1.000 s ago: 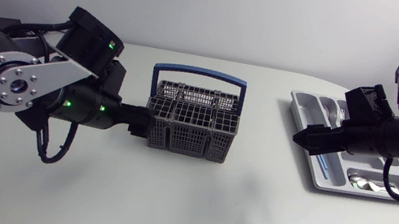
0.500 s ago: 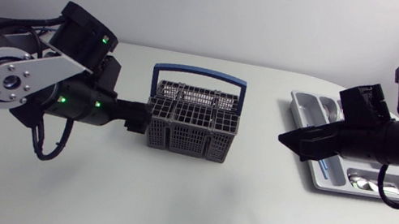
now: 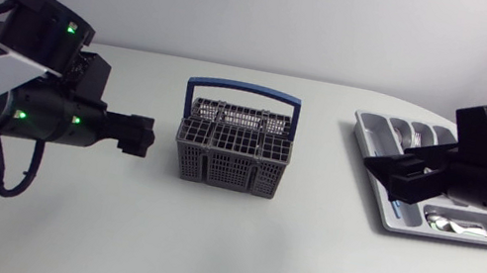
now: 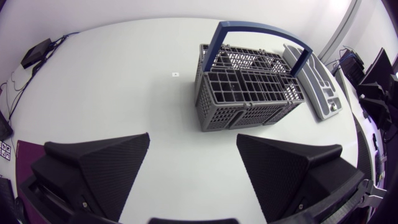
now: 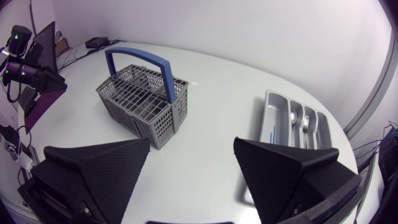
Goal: Unload the cutlery basket into the drawer organizer.
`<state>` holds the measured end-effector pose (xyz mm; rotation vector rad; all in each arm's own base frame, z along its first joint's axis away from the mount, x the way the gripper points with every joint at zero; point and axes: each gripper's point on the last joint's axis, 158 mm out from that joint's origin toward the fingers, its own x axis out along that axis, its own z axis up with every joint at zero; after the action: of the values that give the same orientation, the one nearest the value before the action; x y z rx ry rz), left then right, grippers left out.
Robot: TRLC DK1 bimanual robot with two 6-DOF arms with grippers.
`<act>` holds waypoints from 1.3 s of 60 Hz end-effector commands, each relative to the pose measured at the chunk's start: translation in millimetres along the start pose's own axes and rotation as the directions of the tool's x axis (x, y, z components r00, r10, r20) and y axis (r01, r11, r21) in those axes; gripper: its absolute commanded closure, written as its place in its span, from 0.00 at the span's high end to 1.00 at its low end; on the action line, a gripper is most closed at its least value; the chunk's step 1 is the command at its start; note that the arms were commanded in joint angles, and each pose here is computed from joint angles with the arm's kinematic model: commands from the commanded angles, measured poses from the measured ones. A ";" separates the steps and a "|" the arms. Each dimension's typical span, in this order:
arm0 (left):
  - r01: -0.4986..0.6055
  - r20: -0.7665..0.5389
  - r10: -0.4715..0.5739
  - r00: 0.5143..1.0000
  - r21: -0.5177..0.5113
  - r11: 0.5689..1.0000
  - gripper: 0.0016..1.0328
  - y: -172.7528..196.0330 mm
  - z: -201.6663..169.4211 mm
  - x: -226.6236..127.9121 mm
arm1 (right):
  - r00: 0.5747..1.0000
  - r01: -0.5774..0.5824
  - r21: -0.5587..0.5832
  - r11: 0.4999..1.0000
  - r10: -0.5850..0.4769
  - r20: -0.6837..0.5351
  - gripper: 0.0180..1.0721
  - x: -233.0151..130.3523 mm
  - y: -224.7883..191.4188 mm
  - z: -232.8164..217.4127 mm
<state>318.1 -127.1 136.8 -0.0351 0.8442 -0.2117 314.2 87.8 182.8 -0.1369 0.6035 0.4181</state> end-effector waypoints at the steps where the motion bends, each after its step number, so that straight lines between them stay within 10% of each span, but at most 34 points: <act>1: -0.016 -0.016 0.017 1.000 0.026 1.000 0.95 11.2 -13.7 -3.9 | 1.000 0.023 -0.013 1.000 -0.023 0.003 0.93 -2.6 -1.0 -7.8; 54: -0.142 0.074 0.137 0.988 0.058 0.988 0.95 71.6 -62.6 -45.9 | 0.937 0.313 -0.086 0.946 -0.292 0.192 0.93 -52.0 -37.6 -32.1; 78: -0.190 0.124 0.183 0.975 0.042 0.981 0.95 87.5 -86.5 -50.4 | 0.884 0.353 0.050 0.934 -0.351 0.310 0.93 -57.6 -44.1 -52.1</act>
<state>241.9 -32.3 115.5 0.0564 0.7135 -0.0654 264.4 20.0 182.7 -0.2218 0.2595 0.1093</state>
